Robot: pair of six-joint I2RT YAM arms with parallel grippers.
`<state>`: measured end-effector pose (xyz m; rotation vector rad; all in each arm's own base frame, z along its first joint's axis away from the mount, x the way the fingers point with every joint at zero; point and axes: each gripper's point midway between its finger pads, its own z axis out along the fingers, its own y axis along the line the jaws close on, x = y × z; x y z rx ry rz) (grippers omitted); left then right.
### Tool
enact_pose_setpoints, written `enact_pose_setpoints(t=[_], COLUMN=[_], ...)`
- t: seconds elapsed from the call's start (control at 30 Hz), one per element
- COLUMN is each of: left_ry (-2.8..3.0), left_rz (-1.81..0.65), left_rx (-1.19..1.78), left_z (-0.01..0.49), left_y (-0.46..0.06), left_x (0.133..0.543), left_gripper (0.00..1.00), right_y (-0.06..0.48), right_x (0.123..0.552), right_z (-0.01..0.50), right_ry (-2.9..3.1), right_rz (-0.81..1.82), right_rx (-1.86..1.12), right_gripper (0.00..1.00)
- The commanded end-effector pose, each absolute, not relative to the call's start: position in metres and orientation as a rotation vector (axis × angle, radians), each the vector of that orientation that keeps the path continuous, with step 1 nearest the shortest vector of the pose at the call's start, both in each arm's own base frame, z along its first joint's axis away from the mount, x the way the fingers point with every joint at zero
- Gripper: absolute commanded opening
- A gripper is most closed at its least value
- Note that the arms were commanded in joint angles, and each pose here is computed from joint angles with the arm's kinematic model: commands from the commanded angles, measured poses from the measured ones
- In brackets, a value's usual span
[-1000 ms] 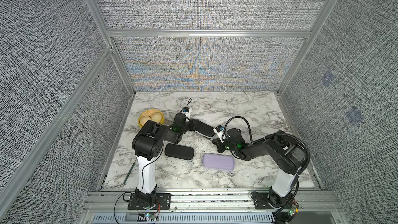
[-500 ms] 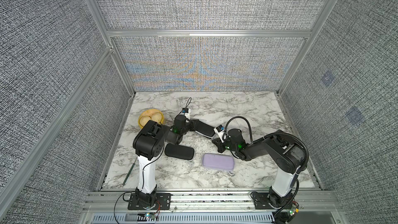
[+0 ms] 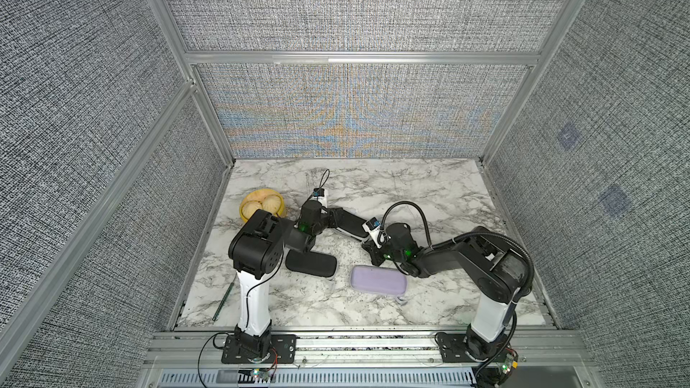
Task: Put umbrellas into zippered umbrella sleeves
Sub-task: Zip the zipper on the umbrella sleeve.
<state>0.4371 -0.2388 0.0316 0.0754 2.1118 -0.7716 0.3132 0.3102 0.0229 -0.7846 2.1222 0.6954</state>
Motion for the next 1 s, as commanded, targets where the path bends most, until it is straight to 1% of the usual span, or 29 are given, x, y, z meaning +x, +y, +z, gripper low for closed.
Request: enact_pose_setpoints(t=[0.0,0.27,0.47,0.7,0.83,0.97], left_ry=[2.333,2.320,2.302,2.277,2.269,2.249], left_rz=[-0.619,-0.625,-0.589,-0.628,-0.627,-0.734], left_rx=[-0.066,-0.088,-0.100,-0.137,-0.140,-0.136], left_z=[-0.026,-0.027,-0.020,-0.020,-0.015,-0.013], left_y=[-0.211,-0.211,-0.205,-0.211,-0.211,-0.228], left_x=[0.415,0.417,0.421,0.430,0.431,0.426], left_gripper=[0.00,0.00,0.00,0.00,0.00,0.00], right_y=[0.330,0.355,0.342,0.362,0.357,0.367], right_x=[0.300,0.301,0.298,0.284,0.287,0.303], right_z=[0.021,0.030,0.029,0.036,0.032,0.026], right_ry=[2.126,2.088,2.103,2.074,2.101,2.142], right_rz=[0.806,0.841,0.772,0.855,0.816,0.809], right_rx=[-0.865,-0.903,-0.911,-0.966,-0.949,-0.920], right_gripper=[0.00,0.00,0.00,0.00,0.00,0.00])
